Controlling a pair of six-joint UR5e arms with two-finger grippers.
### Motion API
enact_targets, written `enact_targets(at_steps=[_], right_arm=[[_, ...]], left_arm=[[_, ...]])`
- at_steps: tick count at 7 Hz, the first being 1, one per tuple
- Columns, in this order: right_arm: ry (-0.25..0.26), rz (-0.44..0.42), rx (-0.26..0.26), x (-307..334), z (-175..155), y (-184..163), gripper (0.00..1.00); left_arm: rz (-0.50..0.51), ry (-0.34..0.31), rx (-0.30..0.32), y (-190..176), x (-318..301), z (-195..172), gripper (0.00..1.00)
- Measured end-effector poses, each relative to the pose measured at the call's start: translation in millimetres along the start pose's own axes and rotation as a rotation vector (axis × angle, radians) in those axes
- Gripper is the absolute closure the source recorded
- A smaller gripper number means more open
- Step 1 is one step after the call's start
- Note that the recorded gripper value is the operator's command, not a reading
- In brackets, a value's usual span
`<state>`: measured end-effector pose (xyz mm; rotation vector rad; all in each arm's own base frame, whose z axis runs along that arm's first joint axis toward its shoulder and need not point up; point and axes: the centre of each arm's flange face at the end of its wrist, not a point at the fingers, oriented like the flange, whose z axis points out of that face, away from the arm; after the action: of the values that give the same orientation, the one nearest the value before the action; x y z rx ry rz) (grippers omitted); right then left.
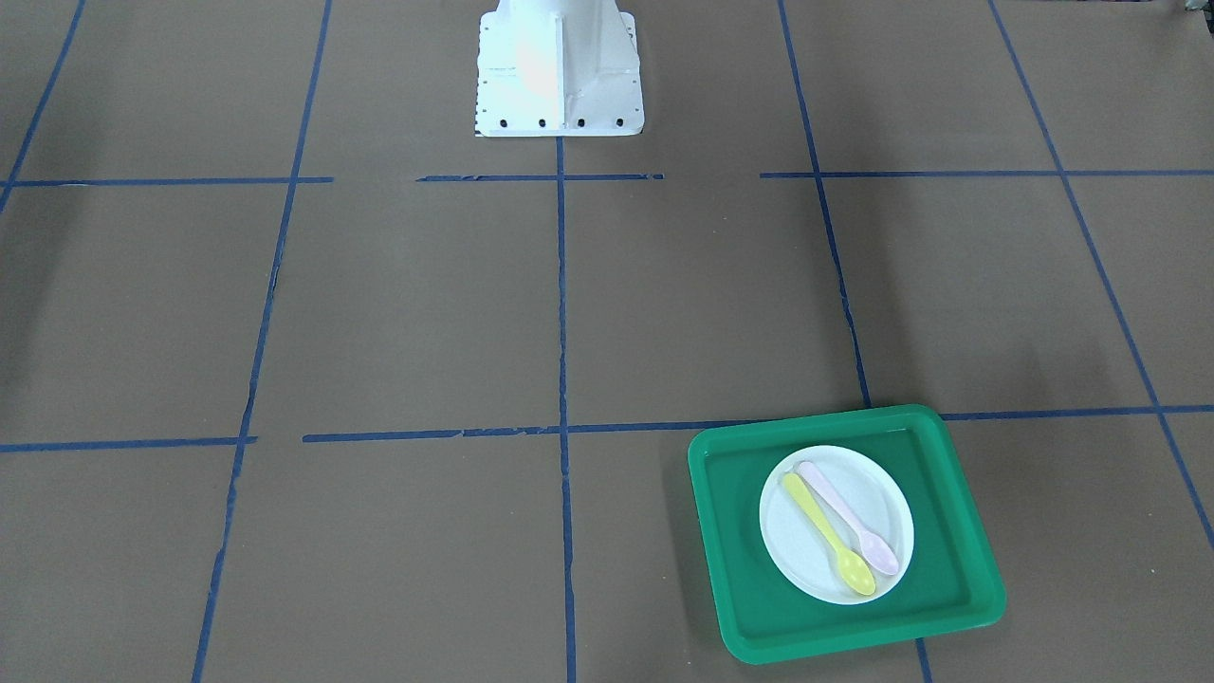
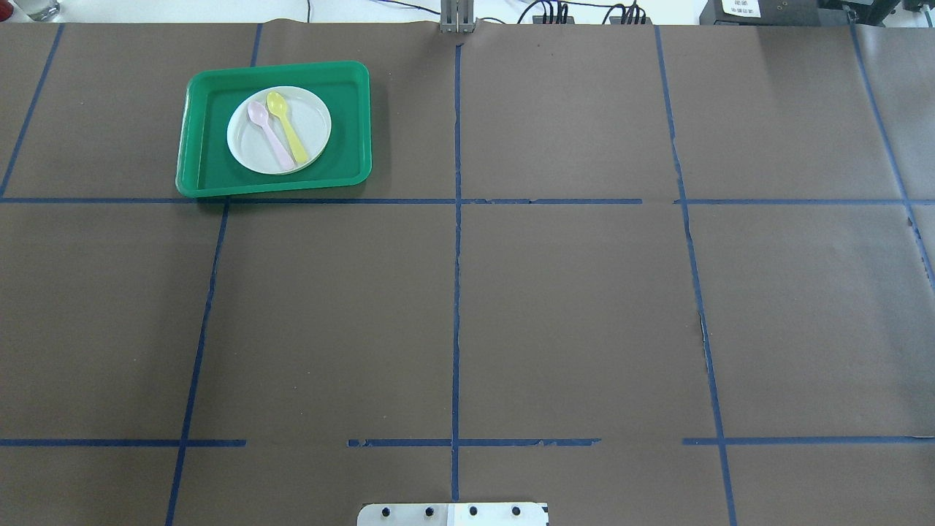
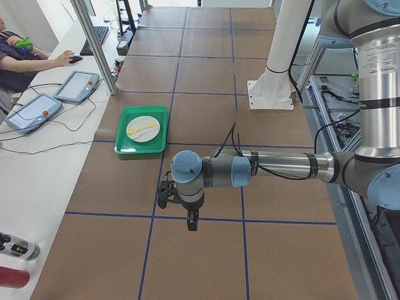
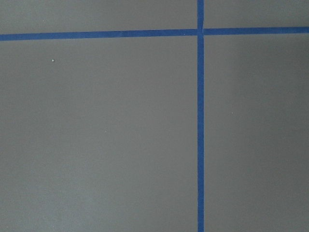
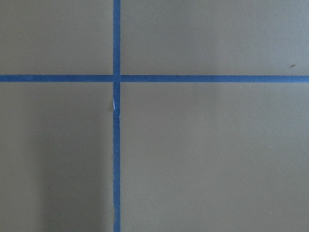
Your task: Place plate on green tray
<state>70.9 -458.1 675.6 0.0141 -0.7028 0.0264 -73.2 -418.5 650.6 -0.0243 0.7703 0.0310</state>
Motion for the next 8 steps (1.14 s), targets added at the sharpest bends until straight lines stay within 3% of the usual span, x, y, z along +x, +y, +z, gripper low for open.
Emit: enact_targets(at_steps=[3, 8], right_arm=[[0.000, 0.000, 0.000, 0.0, 0.0, 0.0, 0.00], [0.000, 0.000, 0.000, 0.0, 0.0, 0.0, 0.00]], left_arm=[[0.020, 0.034, 0.024, -3.8, -4.2, 8.4, 0.00], [0.034, 0.035, 0.040, -5.0, -11.1, 15.6, 0.00]])
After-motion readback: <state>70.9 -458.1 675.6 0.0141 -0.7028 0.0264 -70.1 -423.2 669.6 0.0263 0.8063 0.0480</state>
